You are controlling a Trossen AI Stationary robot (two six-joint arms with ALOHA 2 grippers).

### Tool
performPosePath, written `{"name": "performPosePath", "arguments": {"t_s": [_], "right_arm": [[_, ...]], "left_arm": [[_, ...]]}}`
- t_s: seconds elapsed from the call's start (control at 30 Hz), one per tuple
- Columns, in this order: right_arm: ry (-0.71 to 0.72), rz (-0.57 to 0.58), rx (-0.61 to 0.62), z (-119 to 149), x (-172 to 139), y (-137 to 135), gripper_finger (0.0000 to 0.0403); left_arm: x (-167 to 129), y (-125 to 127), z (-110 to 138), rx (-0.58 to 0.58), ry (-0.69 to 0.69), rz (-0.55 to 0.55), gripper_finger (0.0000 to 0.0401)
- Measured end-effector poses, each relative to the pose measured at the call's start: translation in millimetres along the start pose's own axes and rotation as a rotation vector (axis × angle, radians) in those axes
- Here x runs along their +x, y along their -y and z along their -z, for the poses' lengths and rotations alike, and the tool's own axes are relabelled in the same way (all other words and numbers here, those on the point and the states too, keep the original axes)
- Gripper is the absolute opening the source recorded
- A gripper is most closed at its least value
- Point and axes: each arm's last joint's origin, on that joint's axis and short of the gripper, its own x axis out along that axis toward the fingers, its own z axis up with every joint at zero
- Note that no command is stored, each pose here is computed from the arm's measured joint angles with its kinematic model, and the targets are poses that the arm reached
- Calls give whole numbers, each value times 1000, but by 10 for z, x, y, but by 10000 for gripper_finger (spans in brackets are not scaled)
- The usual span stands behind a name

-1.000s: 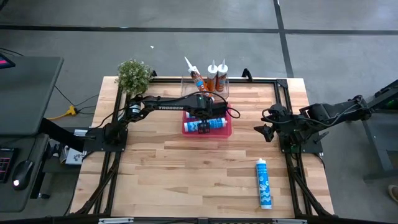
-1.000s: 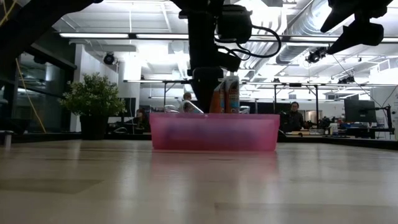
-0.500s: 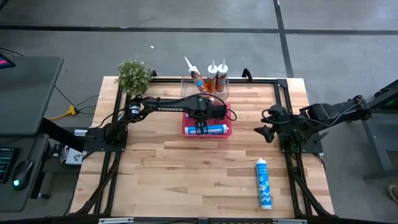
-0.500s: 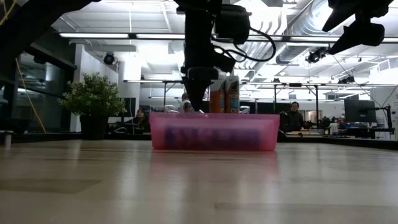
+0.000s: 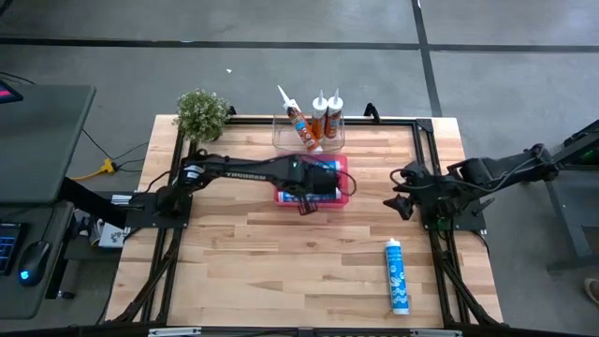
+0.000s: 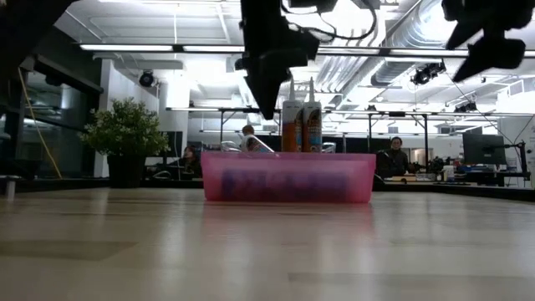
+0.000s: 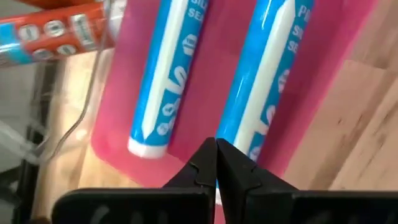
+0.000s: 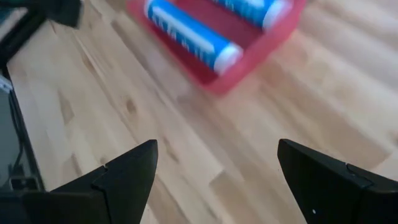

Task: Pick & place silicon tubes, Sealant and Lysol wipes
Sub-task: Put the blue sealant into the red container

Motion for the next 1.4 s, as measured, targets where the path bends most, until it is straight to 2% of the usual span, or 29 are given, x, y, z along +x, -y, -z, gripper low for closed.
{"name": "performPosePath", "arguments": {"t_s": [0.2,0.3,0.4,0.5,0.7,0.87,1.03,1.27,1.4], "right_arm": [[-117,-19,39,220,222,51,327],[-165,-26,80,346,324,74,327],[-203,-21,134,461,389,97,327],[-248,-14,191,550,408,103,327],[-312,-23,300,648,367,56,327],[-364,33,382,737,350,59,327],[-445,145,432,833,334,49,327],[-501,228,442,884,286,-189,327],[-541,326,436,975,335,-334,327]], "left_arm": [[-436,239,213,-66,108,-95,1],[-612,337,299,-115,167,-107,1],[-788,379,462,-139,175,-139,0],[-956,439,550,-193,237,-141,0],[-1236,582,810,-221,310,-143,0],[-1296,724,1049,-259,324,-170,0],[-1270,874,1309,-305,334,-162,0],[-1165,1039,1564,-375,342,-141,0],[-1072,1161,1663,-375,336,-122,0]]}}
